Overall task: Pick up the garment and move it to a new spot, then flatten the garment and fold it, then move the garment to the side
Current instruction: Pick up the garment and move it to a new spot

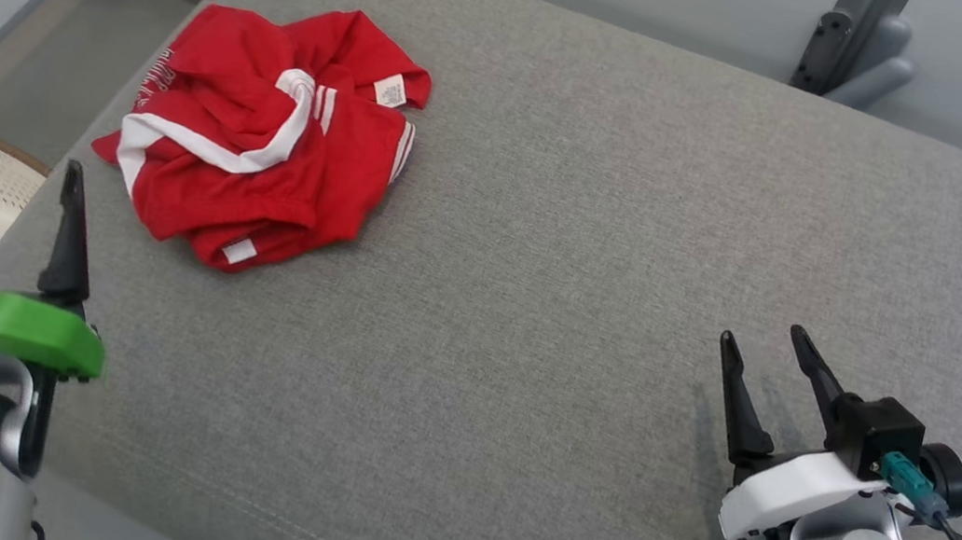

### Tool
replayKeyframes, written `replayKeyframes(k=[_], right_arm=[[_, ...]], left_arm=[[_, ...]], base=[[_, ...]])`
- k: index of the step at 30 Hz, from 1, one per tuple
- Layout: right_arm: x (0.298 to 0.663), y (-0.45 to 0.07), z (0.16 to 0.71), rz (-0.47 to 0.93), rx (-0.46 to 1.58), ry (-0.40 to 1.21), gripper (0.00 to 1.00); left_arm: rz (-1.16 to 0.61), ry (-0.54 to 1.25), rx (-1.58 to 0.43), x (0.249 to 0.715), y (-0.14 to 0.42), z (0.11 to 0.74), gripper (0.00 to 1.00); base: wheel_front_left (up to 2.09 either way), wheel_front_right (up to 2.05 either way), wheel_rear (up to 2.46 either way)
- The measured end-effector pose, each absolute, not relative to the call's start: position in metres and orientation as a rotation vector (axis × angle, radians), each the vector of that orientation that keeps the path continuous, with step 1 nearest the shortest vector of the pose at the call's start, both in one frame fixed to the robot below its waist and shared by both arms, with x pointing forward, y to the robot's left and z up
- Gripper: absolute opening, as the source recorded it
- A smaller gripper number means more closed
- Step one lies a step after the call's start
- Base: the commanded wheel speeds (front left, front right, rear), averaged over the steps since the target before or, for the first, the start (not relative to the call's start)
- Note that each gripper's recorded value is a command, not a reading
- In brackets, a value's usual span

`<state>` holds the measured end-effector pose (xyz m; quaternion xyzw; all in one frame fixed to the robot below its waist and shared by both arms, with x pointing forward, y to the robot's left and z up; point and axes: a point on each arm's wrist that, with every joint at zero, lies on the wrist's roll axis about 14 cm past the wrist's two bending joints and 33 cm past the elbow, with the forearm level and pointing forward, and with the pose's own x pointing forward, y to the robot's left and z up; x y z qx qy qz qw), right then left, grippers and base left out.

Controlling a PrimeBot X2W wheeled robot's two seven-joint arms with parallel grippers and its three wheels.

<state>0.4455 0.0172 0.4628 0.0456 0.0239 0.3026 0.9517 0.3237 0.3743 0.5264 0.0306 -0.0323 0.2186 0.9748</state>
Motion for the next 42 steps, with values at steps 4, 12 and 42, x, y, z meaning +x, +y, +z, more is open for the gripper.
replayKeyframes(k=[4, 12, 42], right_arm=[[0.457, 0.001, 0.455, 0.576, 0.092, 0.058, 1.00], [0.470, -0.033, 0.438, 0.499, 0.076, 0.083, 1.00], [0.457, -0.097, 0.427, 0.316, 0.090, 0.128, 1.00]], left_arm=[[0.405, -0.024, -0.011, 0.371, 0.386, 0.527, 1.00], [0.319, 0.131, -0.024, 0.441, 0.391, 0.519, 1.00], [0.133, 0.079, -0.034, 0.533, 0.338, 0.541, 0.00]], base=[[0.00, 0.00, 0.00], [0.00, 0.00, 0.00], [0.00, 0.00, 0.00]])
